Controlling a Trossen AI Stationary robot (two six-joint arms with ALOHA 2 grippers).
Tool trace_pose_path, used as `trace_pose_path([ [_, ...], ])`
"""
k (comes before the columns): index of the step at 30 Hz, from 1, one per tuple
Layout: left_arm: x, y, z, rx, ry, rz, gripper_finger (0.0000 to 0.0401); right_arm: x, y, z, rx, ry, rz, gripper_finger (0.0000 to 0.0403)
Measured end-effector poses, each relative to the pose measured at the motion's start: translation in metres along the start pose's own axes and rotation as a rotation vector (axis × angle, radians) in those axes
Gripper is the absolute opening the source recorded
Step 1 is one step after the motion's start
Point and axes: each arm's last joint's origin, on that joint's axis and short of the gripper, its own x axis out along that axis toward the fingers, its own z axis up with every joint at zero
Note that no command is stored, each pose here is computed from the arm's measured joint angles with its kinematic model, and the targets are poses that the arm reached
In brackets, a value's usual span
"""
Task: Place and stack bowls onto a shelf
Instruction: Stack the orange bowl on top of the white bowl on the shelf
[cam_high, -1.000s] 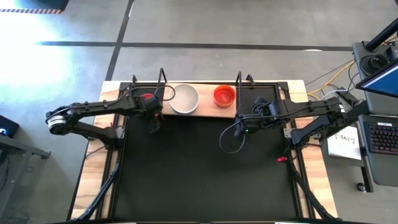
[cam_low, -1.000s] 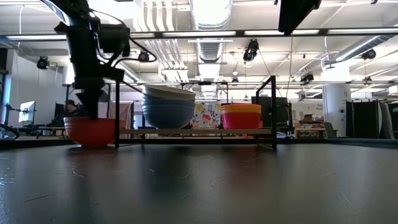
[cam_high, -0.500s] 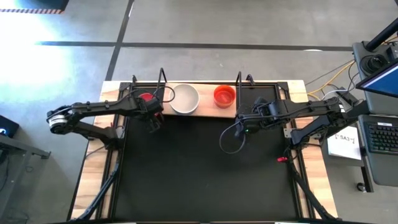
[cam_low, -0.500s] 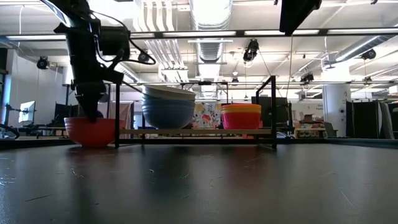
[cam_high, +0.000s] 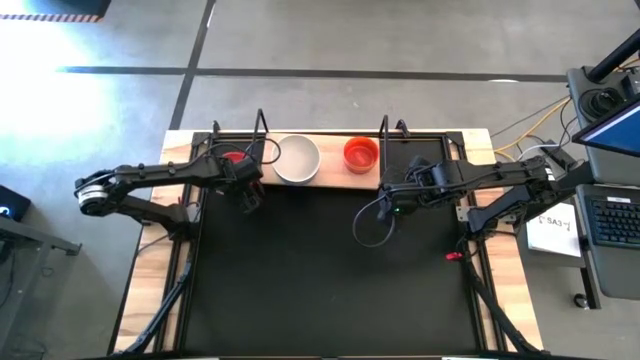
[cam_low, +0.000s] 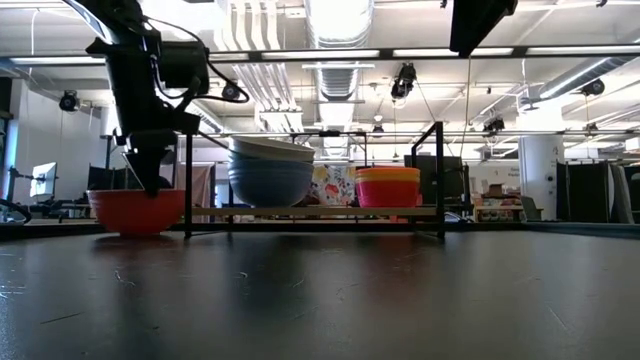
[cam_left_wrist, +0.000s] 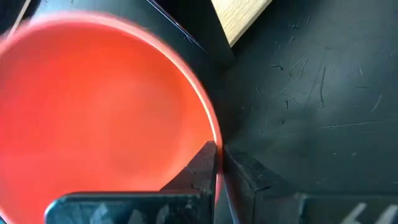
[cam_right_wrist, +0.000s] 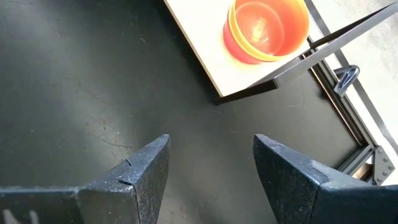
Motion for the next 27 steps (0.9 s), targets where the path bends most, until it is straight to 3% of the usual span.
trace_pose_path([
  [8,-0.007,0.003,-0.005,-0.038,0.011,-0.006,0.0002,0.0,0.0,0.0,0.0,0.002,0.001,0.0219],
  [17,-0.035,0.006,-0.023,-0.13,0.023,-0.074,0.0001,0.0,-0.001,-0.001,-0.006,0.015,-0.004,0.0219],
  [23,-0.05,-0.014,-0.03,-0.16,-0.03,-0.218,0.0001,0.0,-0.001,-0.001,-0.008,0.016,-0.006,0.0219],
  [27,-0.056,-0.041,-0.034,-0.129,-0.07,-0.305,0.0,0.0,-0.001,-0.001,-0.009,0.017,-0.006,0.0219],
])
